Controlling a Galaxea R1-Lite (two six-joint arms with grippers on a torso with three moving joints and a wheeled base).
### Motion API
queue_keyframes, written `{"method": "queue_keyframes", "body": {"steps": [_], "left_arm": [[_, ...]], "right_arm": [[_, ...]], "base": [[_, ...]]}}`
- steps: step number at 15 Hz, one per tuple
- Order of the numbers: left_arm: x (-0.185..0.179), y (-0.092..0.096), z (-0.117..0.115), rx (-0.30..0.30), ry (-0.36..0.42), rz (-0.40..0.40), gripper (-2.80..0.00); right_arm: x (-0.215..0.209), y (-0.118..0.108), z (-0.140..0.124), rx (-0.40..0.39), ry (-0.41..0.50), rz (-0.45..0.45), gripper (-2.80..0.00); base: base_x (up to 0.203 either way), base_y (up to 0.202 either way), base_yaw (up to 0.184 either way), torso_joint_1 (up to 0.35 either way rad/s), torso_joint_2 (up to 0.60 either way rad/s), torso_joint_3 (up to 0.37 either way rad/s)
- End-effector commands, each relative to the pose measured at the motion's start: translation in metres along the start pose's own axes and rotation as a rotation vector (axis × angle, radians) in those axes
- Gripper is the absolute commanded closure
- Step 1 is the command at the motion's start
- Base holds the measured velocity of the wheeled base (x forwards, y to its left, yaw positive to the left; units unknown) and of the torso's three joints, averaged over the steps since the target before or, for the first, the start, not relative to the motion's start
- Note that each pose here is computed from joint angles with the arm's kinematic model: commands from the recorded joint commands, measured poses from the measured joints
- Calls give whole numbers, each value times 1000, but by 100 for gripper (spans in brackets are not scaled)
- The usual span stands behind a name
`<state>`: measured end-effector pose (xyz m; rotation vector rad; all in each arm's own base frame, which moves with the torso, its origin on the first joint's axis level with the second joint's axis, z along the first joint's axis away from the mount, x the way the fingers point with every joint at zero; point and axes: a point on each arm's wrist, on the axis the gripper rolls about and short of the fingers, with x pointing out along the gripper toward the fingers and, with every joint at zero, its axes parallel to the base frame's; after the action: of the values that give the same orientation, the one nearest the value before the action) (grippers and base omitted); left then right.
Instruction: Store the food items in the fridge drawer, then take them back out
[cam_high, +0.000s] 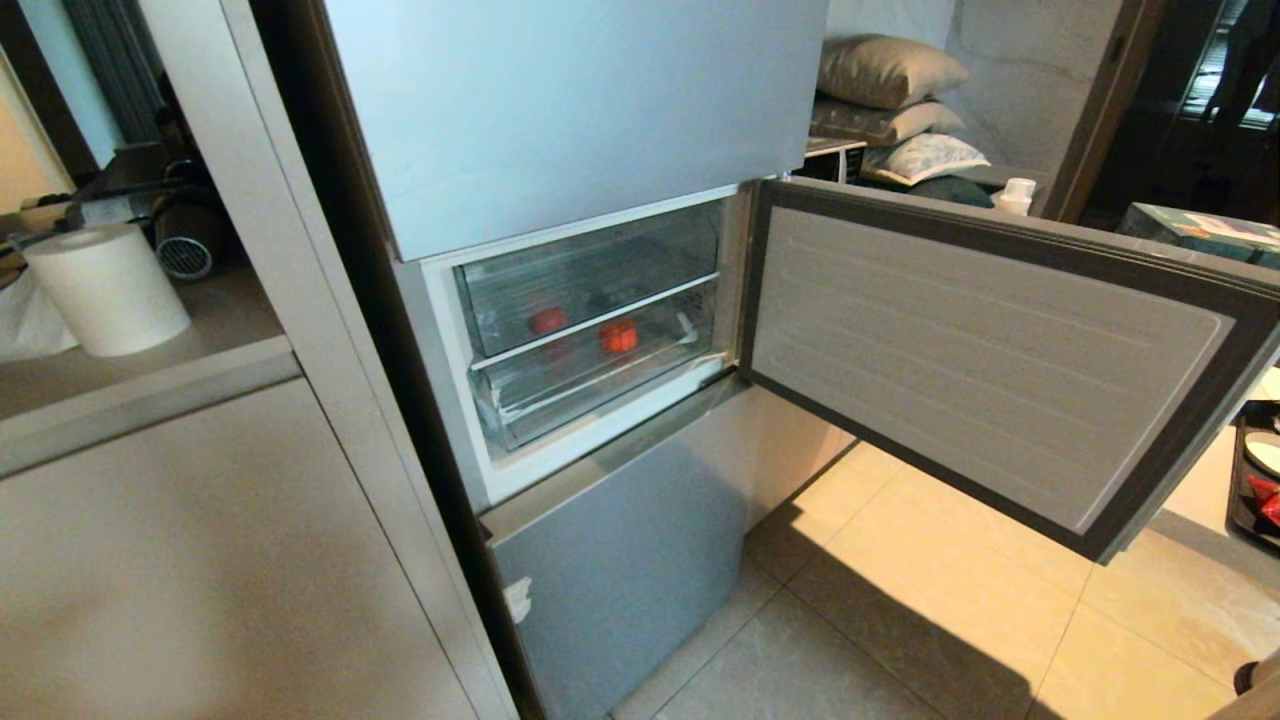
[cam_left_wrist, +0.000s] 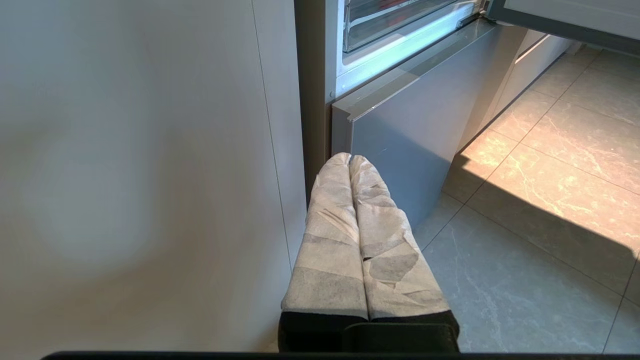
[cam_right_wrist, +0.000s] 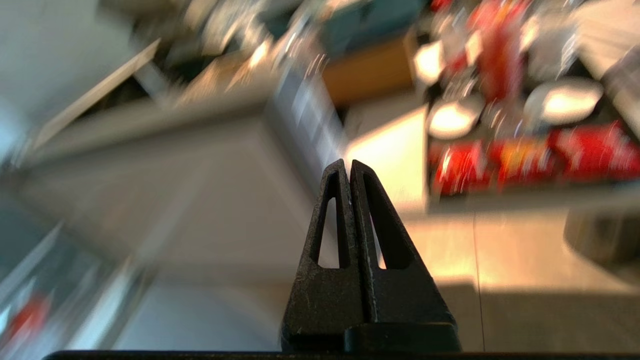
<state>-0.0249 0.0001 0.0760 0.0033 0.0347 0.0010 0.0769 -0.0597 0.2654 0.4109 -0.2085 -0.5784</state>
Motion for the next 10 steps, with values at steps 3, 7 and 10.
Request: {"method": "queue_keyframes", "body": {"steps": [3,7,10], "left_arm": [[0,0,0,0,-1,0,0],[0,0,0,0,1,0,0],[0,0,0,0,-1,0,0]], "right_arm": [[110,-37,3,51,9,-94,0],[180,-62,-10,200,22,-86,0],[218,-72,-15,345,77,0,0]], "base": [[0,0,0,0,0,0],[0,0,0,0,0,0],[0,0,0,0,0,0]]}}
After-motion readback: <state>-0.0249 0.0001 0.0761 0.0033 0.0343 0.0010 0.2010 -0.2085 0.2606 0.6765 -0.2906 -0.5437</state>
